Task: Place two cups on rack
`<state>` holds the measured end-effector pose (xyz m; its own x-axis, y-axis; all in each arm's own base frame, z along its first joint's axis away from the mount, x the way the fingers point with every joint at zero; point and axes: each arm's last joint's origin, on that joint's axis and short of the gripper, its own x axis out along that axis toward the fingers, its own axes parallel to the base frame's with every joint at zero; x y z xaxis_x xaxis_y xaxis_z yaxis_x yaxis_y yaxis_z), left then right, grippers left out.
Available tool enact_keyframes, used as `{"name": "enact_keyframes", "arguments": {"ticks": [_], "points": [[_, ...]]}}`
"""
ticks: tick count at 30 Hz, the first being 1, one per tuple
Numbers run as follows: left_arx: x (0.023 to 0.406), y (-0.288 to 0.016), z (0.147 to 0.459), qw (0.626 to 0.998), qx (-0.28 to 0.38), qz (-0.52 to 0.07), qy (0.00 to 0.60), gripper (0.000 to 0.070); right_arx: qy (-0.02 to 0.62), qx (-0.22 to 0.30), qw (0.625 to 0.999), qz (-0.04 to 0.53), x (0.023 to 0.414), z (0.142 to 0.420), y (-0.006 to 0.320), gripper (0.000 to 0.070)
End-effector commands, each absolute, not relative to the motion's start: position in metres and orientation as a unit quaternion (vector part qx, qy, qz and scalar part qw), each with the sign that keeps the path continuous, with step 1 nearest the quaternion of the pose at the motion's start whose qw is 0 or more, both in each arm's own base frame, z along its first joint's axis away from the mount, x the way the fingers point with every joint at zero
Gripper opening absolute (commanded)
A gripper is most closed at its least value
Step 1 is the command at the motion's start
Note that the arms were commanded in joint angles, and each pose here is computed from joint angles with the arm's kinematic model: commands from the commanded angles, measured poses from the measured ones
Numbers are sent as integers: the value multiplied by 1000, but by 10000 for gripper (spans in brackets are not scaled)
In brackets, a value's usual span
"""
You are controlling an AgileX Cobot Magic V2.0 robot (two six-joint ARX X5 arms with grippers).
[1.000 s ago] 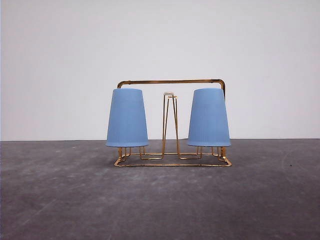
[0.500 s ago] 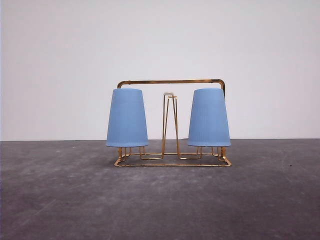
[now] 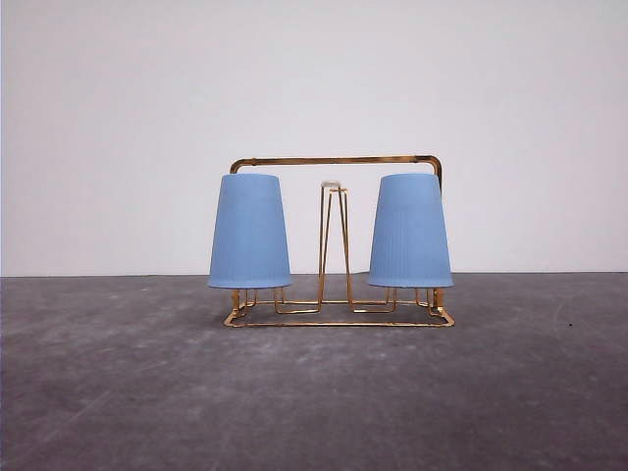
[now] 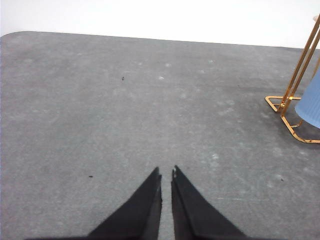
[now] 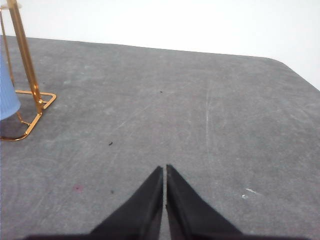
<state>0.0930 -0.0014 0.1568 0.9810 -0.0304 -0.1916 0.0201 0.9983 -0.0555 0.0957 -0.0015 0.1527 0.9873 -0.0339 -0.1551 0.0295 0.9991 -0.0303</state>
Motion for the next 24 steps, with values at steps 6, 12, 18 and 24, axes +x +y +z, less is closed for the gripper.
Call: {"name": "enact_keyframes", "arguments": {"ticks": [6, 12, 18, 24], "points": [[93, -1, 152, 994, -23, -10, 110, 15, 74, -14, 997, -16, 96, 152, -1, 7], [93, -1, 152, 994, -23, -10, 110, 15, 74, -14, 997, -16, 96, 152, -1, 7], [93, -1, 152, 994, -23, -10, 110, 15, 74, -14, 997, -16, 96, 152, -1, 7], [93, -1, 152, 994, -23, -10, 110, 15, 74, -14, 997, -16, 96, 152, -1, 7]]}}
